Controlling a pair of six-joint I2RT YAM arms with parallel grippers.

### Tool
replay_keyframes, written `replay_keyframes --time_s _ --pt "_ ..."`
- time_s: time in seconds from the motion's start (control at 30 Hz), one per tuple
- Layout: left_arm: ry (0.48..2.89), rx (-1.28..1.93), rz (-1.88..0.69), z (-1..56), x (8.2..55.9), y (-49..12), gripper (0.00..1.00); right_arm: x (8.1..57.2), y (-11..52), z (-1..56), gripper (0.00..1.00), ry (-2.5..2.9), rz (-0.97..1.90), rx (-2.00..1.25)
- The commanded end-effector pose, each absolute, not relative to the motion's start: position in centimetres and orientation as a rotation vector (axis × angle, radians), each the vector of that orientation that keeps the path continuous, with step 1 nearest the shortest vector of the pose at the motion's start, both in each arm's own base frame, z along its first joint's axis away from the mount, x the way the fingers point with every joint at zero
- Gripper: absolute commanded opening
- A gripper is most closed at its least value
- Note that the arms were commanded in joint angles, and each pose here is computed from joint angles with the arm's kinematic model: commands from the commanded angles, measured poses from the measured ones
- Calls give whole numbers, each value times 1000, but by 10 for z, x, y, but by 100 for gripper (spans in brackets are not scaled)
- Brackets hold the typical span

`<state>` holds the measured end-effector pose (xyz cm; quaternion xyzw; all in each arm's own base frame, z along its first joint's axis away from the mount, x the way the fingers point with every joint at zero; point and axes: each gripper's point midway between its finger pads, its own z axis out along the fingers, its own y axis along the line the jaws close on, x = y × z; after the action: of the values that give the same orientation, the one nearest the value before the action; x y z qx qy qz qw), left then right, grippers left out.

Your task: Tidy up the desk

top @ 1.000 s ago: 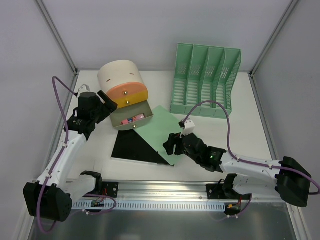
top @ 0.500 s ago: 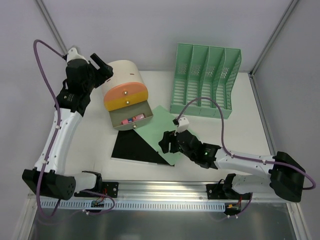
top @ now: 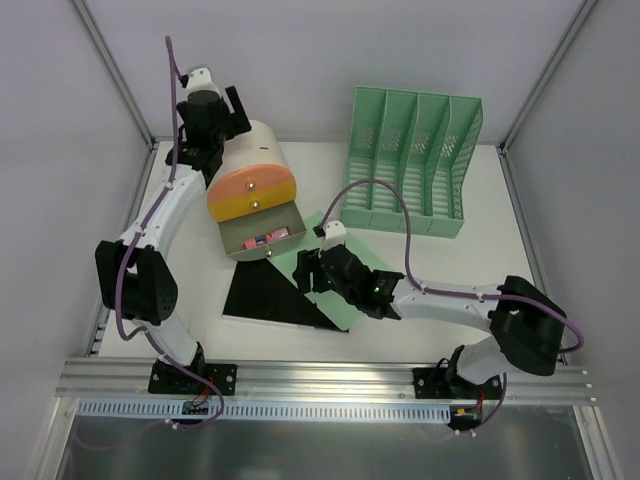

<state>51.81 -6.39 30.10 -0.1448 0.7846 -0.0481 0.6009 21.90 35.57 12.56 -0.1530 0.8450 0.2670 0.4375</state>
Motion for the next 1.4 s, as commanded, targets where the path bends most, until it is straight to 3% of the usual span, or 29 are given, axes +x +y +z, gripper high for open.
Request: replay_keyframes --time_s 0.0,0.73,1.37 --pt "1607 -259 -4 369 544 -65 81 232 379 145 71 2025 689 -380" --pt "1917 -289 120 250 536 -62 79 292 446 116 72 2021 738 -316" --pt "2033 -297 51 213 516 -72 61 360 467 113 72 1993 722 -285"
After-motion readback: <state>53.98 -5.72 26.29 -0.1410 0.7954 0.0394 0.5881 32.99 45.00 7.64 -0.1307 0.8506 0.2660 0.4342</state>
